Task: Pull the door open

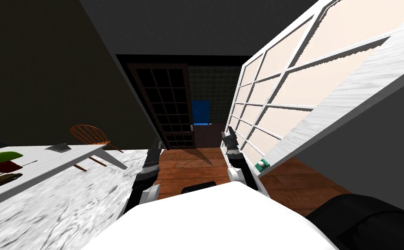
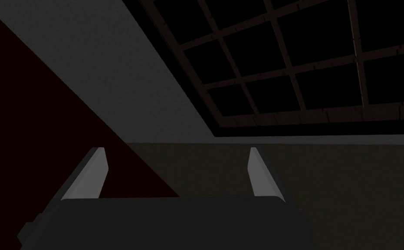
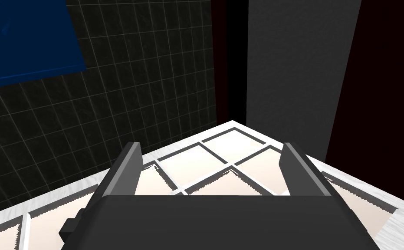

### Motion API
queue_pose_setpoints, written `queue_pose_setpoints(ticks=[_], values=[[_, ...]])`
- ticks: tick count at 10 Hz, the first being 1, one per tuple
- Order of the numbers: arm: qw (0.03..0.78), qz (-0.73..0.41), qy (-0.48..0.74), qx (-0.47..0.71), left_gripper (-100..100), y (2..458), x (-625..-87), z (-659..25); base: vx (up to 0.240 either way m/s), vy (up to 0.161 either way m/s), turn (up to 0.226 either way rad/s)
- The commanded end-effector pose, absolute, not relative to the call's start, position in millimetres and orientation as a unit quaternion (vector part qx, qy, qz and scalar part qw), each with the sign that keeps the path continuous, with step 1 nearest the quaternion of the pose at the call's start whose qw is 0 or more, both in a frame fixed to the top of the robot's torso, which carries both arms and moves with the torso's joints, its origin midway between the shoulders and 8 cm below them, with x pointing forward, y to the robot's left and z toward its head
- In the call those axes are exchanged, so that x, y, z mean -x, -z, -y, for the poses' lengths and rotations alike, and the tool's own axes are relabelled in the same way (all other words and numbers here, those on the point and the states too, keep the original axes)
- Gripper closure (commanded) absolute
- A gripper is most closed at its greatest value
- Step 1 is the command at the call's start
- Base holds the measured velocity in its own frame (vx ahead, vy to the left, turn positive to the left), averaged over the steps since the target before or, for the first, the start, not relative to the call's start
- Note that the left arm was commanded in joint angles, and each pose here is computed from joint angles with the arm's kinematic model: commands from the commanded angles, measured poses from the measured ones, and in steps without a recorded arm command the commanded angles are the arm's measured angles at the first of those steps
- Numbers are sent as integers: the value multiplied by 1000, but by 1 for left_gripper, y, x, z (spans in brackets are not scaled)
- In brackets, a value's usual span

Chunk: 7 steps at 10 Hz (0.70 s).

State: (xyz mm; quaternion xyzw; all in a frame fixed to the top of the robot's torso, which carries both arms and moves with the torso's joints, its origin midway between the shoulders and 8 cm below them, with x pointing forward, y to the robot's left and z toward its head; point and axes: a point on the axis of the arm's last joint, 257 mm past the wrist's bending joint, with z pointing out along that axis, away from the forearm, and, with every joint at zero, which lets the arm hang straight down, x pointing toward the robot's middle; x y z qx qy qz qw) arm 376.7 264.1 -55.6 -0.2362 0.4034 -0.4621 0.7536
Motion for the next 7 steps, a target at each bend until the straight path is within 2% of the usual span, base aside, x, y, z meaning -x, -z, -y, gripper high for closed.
queue_pose_setpoints(ticks=[1,7], values=[[762,-418,439,229,-100,67,-380,-268,136,-29,-71],[779,-462,368,211,-100,109,-392,-284,104,-27,-54]])
